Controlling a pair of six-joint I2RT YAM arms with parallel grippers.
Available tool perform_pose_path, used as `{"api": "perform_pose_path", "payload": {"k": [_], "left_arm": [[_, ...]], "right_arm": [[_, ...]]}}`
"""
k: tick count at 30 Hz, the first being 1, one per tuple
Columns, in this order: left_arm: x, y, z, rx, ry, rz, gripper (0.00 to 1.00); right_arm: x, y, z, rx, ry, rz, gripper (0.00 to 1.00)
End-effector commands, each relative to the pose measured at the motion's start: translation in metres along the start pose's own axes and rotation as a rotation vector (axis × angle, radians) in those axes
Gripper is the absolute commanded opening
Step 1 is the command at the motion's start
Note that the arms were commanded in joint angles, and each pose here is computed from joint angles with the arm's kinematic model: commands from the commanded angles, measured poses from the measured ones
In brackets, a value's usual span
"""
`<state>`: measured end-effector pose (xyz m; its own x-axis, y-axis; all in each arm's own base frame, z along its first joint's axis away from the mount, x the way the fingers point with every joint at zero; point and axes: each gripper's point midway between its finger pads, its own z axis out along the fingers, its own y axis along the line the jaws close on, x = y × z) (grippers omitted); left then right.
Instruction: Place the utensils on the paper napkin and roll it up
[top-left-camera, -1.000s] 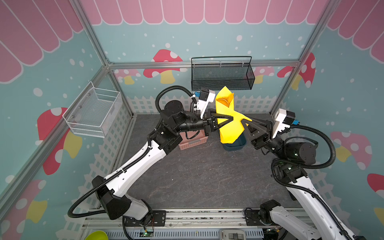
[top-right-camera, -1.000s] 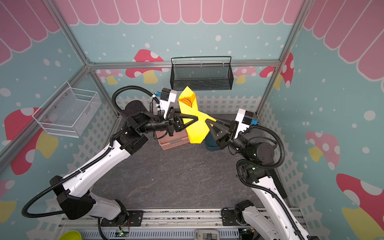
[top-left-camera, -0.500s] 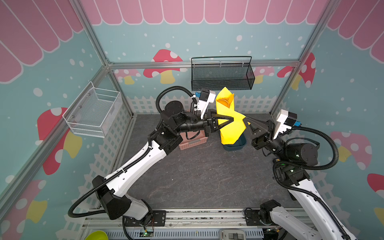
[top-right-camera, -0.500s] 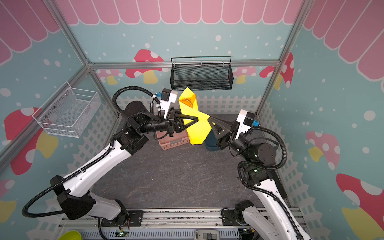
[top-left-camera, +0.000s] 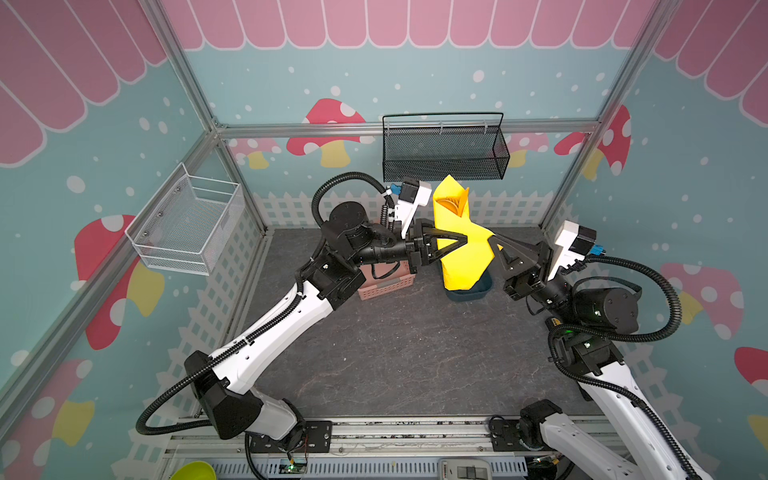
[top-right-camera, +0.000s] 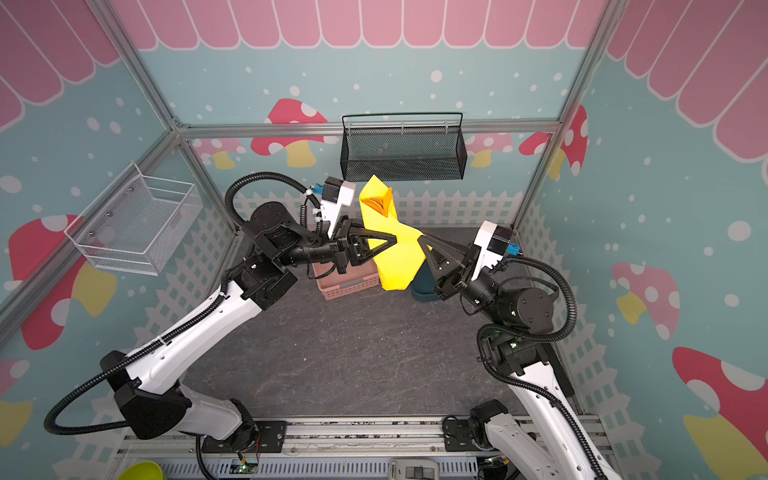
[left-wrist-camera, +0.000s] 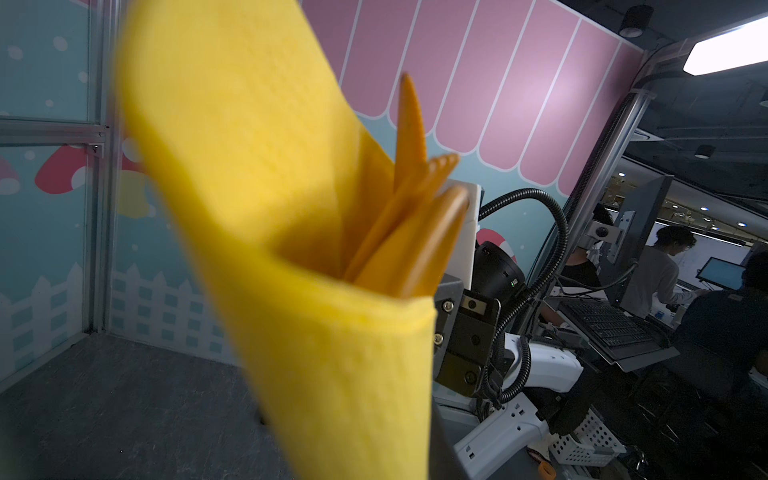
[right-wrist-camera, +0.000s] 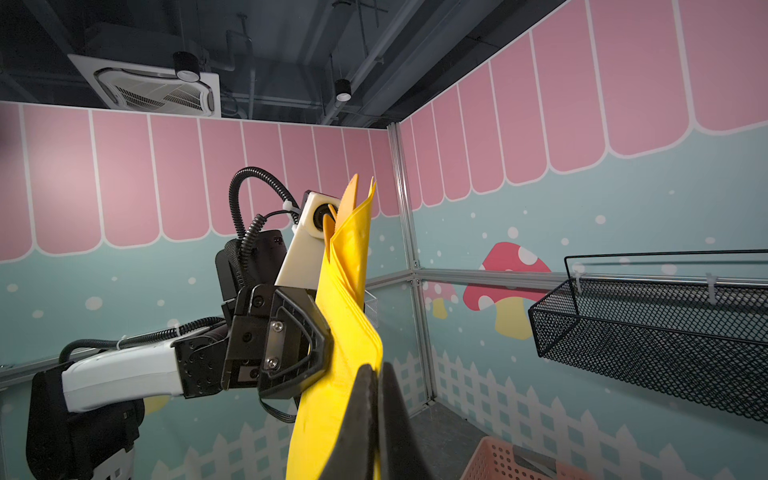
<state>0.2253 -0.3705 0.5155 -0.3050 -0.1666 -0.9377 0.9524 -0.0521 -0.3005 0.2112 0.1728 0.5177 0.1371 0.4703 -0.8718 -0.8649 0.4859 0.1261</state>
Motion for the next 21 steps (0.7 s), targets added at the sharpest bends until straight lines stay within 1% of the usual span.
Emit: {"api": "perform_pose_path", "payload": {"k": [1, 4, 8, 10, 12, 15, 17, 21], "left_arm": [[-0.007, -0.012, -0.004, 0.037, -0.016, 0.027, 0.15], [-0.009, -0.006, -0.005, -0.004, -0.025, 0.028, 0.14], [-0.006, 0.028, -0.015, -0.18, -0.024, 0.007, 0.14], [-0.008, 0.047, -0.023, -0.267, -0.034, -0.015, 0.13], [-0.008, 0.064, -0.031, -0.342, -0.041, -0.046, 0.11], [-0.009, 0.075, -0.036, -0.37, -0.057, -0.075, 0.1], [-0.01, 0.074, -0.034, -0.352, -0.06, -0.083, 0.11], [-0.008, 0.067, -0.027, -0.274, -0.051, -0.1, 0.11]], "right_arm": [[-0.009, 0.002, 0.001, -0.005, -0.016, -0.032, 0.0], [-0.004, -0.001, 0.003, 0.004, 0.005, -0.027, 0.14], [-0.005, -0.006, 0.001, 0.051, 0.029, -0.057, 0.29], [-0.007, -0.008, -0.002, 0.082, 0.042, -0.08, 0.33], [-0.006, -0.013, -0.004, 0.12, 0.064, -0.1, 0.36], [-0.003, -0.013, -0.006, 0.131, 0.094, -0.122, 0.38], [0.001, -0.005, -0.004, 0.08, 0.122, -0.124, 0.37], [0.019, 0.013, 0.007, -0.085, 0.217, -0.078, 0.36]]}}
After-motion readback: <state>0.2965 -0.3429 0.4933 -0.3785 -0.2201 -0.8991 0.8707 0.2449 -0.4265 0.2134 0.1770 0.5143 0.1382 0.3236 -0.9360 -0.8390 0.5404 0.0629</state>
